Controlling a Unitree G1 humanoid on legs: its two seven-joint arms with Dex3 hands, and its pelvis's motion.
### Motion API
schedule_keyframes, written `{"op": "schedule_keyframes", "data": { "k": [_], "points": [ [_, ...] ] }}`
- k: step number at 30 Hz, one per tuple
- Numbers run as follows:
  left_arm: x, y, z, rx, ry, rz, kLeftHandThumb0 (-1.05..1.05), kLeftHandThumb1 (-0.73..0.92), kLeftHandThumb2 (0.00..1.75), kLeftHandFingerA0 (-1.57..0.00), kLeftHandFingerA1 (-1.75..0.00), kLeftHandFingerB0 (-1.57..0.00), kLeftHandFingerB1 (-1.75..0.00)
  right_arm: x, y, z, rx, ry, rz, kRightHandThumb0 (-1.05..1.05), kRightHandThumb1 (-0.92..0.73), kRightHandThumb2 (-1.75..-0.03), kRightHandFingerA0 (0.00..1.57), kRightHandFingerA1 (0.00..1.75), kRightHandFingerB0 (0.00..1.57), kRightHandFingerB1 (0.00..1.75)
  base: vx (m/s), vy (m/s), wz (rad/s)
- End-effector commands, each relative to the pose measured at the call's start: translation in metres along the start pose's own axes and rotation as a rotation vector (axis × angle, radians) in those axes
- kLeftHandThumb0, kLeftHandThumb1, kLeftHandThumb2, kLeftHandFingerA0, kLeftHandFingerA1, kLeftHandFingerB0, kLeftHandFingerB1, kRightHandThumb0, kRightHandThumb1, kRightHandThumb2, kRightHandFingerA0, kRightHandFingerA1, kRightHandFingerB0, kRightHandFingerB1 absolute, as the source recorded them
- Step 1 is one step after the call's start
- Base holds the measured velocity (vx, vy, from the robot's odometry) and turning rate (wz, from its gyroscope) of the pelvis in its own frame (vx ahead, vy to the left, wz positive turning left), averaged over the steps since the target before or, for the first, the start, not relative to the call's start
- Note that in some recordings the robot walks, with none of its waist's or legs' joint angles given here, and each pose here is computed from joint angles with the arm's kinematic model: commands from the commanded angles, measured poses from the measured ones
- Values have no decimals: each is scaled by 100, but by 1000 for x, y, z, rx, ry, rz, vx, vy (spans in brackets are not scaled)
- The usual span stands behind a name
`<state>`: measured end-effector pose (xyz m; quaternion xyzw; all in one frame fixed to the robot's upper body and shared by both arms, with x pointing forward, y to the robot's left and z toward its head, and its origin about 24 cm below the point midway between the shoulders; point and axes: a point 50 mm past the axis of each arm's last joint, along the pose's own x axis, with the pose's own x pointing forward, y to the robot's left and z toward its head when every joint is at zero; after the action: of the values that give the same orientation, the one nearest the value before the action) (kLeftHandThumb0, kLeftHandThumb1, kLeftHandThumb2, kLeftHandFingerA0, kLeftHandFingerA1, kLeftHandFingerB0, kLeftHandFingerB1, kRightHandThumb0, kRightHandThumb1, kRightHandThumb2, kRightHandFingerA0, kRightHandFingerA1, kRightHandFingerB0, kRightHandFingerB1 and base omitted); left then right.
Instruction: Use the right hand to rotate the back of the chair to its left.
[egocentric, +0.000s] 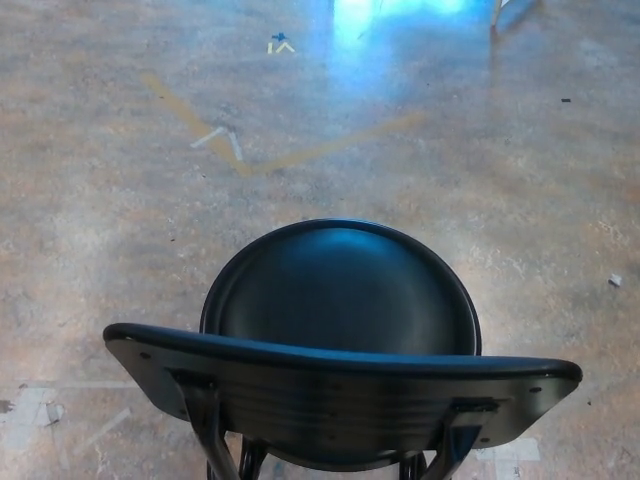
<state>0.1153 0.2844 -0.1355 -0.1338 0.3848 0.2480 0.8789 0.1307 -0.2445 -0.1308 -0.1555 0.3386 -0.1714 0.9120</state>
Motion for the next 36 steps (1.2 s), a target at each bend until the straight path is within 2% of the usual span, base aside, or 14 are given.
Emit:
{"op": "schedule_keyframes", "data": {
  "k": [1,4,11,12,13,14,16,17,18,23,24,25,26,36],
  "points": [
    [-1,3,-1,-4,-15,-3,-55,56,57,-59,-51,-58,-48,5,-12,21,12,-153,-54,-58,-62,-76,0,11,0,10,0,0,0],
    [-2,3,0,-10,-21,-9,-56,56,57,-59,-51,-55,-47,10,-22,53,43,-337,-49,-89,-60,-90,0,1,0,1,0,0,0],
    [-1,2,2,-18,-22,-9,-54,56,57,-59,-51,-56,-47,-2,-22,78,-137,-556,90,-94,-48,-89,0,0,0,0,0,0,0],
    [0,2,2,-13,-22,-8,-57,56,57,-59,-51,-54,-47,-4,-20,79,-141,-567,102,-95,-59,-59,0,0,0,0,0,0,0],
    [0,2,3,-11,-22,-7,-57,56,57,-59,-51,-54,-47,-5,-20,80,-144,-571,108,-95,-59,-59,0,0,0,0,0,0,0],
    [0,2,3,-10,-24,-7,-54,44,88,-57,-65,-43,-57,-9,-18,81,-152,-584,130,-92,-42,-83,0,0,0,0,0,0,0],
    [0,2,3,-11,-26,-7,-54,44,88,-57,-65,-43,-57,-11,-17,82,-156,-589,140,-92,-42,-83,0,0,0,0,0,0,0],
    [0,2,3,-13,-23,-1,-54,57,57,-61,-51,-58,-48,-19,-12,83,-192,-621,189,-92,-41,-83,0,0,0,0,0,0,0],
    [0,2,3,-10,-21,0,-54,58,57,-60,-51,-57,-48,-22,-11,84,-208,-631,199,-93,-55,-58,0,0,0,0,0,0,0],
    [0,3,3,-25,-23,-5,-53,56,57,-59,-52,-58,-49,-32,-7,87,-256,-650,264,-94,-54,-58,0,0,0,0,0,0,0],
    [0,3,3,-23,-21,-6,-56,46,88,-57,-64,-46,-57,-35,-6,88,-274,-662,279,-96,-55,-56,0,0,0,0,0,0,0],
    [0,3,4,-20,-19,-9,-56,46,88,-57,-64,-46,-57,-40,-3,90,-302,-681,302,-96,-55,-56,0,0,0,0,0,0,0],
    [0,2,4,-20,-23,-10,-57,56,57,-59,-51,-55,-48,-42,-2,91,-312,-687,310,-97,-55,-57,0,0,0,0,0,0,0],
    [0,2,3,-21,-23,-2,-52,56,57,-60,-51,-57,-48,-69,14,114,-434,-809,385,-96,-51,-57,0,0,0,0,0,0,0]
  ]
}}
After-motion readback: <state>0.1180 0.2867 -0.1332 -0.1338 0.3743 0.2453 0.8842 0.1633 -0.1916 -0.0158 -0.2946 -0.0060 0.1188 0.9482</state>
